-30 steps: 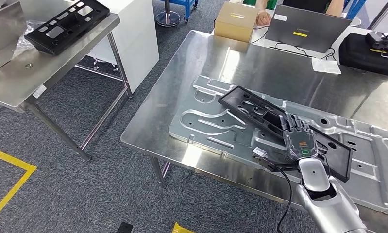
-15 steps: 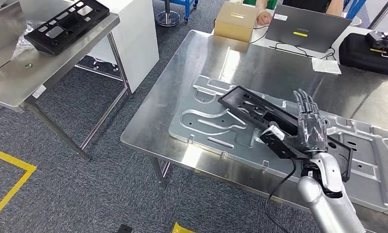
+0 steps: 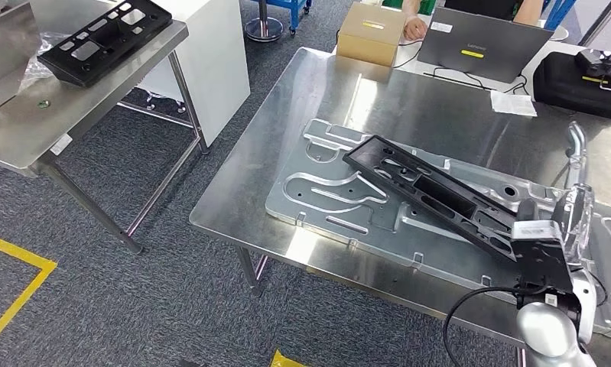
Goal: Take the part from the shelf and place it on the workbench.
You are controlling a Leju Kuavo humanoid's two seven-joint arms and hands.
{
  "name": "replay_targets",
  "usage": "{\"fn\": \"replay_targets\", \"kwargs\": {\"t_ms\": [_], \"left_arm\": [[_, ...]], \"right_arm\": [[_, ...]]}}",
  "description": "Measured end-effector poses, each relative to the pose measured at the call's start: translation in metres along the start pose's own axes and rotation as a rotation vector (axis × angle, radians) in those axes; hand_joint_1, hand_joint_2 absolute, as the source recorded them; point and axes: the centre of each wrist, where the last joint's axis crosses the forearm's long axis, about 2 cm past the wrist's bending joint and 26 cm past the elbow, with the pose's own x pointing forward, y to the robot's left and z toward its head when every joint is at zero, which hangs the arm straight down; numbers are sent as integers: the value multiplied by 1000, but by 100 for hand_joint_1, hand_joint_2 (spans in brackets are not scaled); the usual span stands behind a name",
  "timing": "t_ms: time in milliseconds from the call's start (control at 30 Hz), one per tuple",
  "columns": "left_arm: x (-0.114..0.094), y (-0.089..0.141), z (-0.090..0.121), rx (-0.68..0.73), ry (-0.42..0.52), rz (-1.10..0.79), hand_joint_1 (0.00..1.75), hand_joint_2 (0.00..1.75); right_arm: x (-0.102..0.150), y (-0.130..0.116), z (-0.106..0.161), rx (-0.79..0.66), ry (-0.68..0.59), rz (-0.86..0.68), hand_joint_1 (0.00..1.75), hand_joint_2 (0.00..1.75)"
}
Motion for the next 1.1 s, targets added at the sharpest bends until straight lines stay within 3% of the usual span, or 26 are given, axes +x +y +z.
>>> {"fn": "replay_targets", "kwargs": {"t_ms": [200,400,1100], "left_arm": [[-3,1,1,5,-20,55,0,0],[-2,0,0,-4,-32,51,0,0],[5,-1,-5,-53,-3,28,0,0]], "right_arm": [[27,-2,25,-81,-116,-90,0,0],[44,0,45,-95,-109,-92,0,0],[46,1,67,-33,32,-160,0,0]]}}
